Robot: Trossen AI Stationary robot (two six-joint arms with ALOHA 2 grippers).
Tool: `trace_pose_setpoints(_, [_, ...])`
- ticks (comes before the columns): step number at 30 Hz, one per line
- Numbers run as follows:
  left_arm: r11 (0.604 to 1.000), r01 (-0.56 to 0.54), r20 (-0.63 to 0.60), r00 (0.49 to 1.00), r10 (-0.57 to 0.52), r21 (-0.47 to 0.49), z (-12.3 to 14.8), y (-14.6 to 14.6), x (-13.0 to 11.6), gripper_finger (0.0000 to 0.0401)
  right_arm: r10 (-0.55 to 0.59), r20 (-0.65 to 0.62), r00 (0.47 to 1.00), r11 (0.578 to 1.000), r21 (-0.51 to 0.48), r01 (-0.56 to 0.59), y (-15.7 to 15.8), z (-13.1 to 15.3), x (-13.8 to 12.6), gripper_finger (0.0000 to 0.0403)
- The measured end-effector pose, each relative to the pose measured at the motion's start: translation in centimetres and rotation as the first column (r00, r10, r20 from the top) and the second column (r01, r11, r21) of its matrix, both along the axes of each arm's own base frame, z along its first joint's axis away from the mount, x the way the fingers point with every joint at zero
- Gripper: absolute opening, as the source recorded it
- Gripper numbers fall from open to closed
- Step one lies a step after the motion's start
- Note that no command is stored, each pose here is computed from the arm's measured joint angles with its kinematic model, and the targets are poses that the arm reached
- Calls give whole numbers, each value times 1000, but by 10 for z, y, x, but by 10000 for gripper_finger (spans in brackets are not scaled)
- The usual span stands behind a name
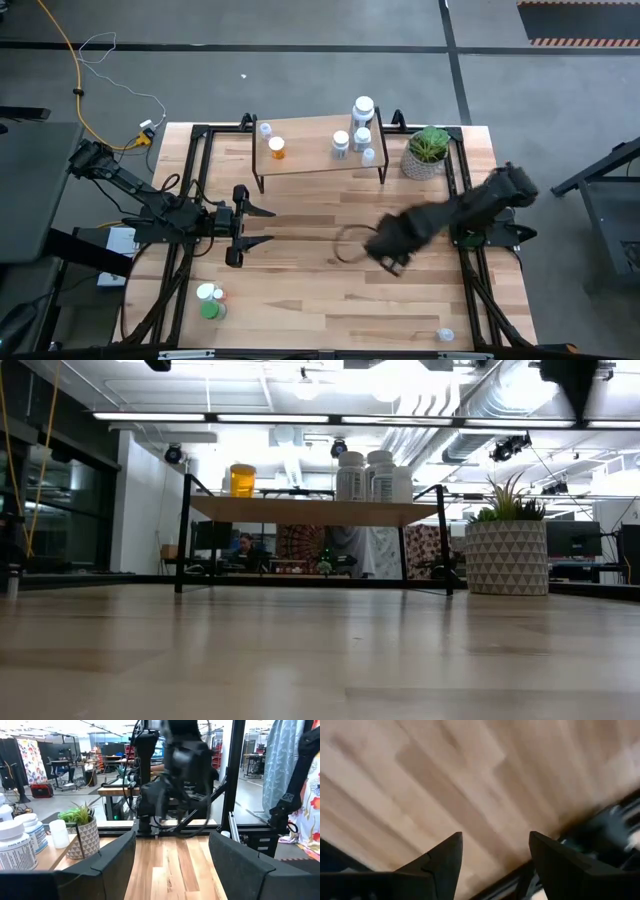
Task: Pick and place medicine bottles onto shelf by color
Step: Put the transparent pill bottle on the shelf
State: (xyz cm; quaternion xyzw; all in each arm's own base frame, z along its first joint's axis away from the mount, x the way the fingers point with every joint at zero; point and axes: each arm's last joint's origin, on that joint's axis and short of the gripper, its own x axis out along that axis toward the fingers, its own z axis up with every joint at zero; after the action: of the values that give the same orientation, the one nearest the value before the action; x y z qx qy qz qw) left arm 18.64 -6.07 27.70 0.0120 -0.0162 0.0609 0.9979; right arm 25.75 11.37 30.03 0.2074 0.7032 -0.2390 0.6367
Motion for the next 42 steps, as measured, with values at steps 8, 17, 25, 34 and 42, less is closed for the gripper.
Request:
trace_pose_setpoints(8, [1000, -1, -4, 1000, 1, 16, 0, 0, 0, 243, -146, 121, 982, 986, 94, 135, 48, -8, -64, 220])
trace_pose_setpoints(17, [1000, 0, -10, 1000, 1, 18, -1, 0, 0, 243, -259, 129, 957, 965, 87, 249, 78, -16, -100, 220])
trace_pose_setpoints(25, [1000, 0, -9, 1000, 0, 18, -1, 0, 0, 243, -270, 177, 946, 961, 113, 253, 85, -17, -102, 220])
trace_pose_setpoints(34, [1000, 0, -10, 1000, 0, 18, -1, 0, 0, 243, -308, 121, 944, 946, 143, 290, 87, -17, -102, 220])
trace_pose_setpoints(42, [1000, 0, -9, 1000, 0, 18, -1, 0, 0, 243, -278, 11, 961, 954, 124, 274, 104, -35, -100, 220])
